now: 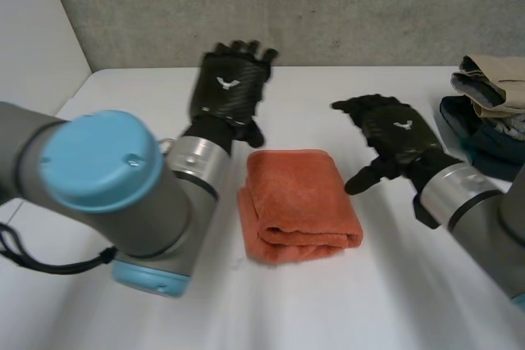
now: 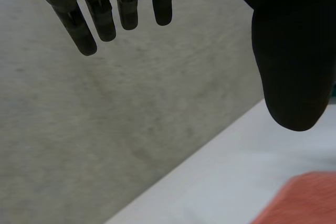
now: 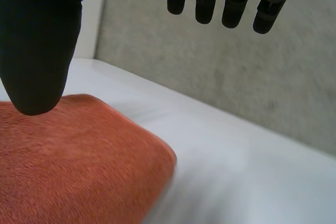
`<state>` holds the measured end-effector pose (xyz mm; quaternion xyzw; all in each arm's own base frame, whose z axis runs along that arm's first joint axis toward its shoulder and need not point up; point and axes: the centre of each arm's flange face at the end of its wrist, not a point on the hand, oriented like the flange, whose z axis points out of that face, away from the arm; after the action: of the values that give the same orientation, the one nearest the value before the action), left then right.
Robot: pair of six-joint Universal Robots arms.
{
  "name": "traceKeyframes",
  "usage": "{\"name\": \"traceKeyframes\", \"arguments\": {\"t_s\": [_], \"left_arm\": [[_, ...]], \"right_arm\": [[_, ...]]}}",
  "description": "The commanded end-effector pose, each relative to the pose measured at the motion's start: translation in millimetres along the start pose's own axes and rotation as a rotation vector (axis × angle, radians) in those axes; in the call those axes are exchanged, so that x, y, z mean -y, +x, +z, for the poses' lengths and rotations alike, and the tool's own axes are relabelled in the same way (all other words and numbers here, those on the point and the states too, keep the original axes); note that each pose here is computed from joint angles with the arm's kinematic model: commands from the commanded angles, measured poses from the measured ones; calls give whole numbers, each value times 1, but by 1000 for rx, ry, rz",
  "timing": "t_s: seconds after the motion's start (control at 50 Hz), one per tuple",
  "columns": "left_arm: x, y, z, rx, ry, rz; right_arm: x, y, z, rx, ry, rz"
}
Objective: Fold the laundry.
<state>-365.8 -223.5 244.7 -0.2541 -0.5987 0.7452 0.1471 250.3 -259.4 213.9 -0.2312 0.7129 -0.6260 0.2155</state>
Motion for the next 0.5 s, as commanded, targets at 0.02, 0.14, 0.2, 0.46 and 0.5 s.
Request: {"name": "traceKeyframes", "arguments": {"t_s": [0.02,0.14,0.2,0.46,0.5], "left_arm": [[-38,48,-3,-117,-129,-15],[-78,55,-13,-129,-293,33],[-86,49,-20,-98,-366,82],[-111,20,-34,-82,-535,237],[-109,20,-34,-82,-530,236]], "right_arm": [[-21,22,18,-39,-139,55],[-49,18,34,6,-237,12],[-57,4,40,50,-256,-11],[-84,-15,49,103,-312,-221],[-82,-12,48,73,-316,-266]]}}
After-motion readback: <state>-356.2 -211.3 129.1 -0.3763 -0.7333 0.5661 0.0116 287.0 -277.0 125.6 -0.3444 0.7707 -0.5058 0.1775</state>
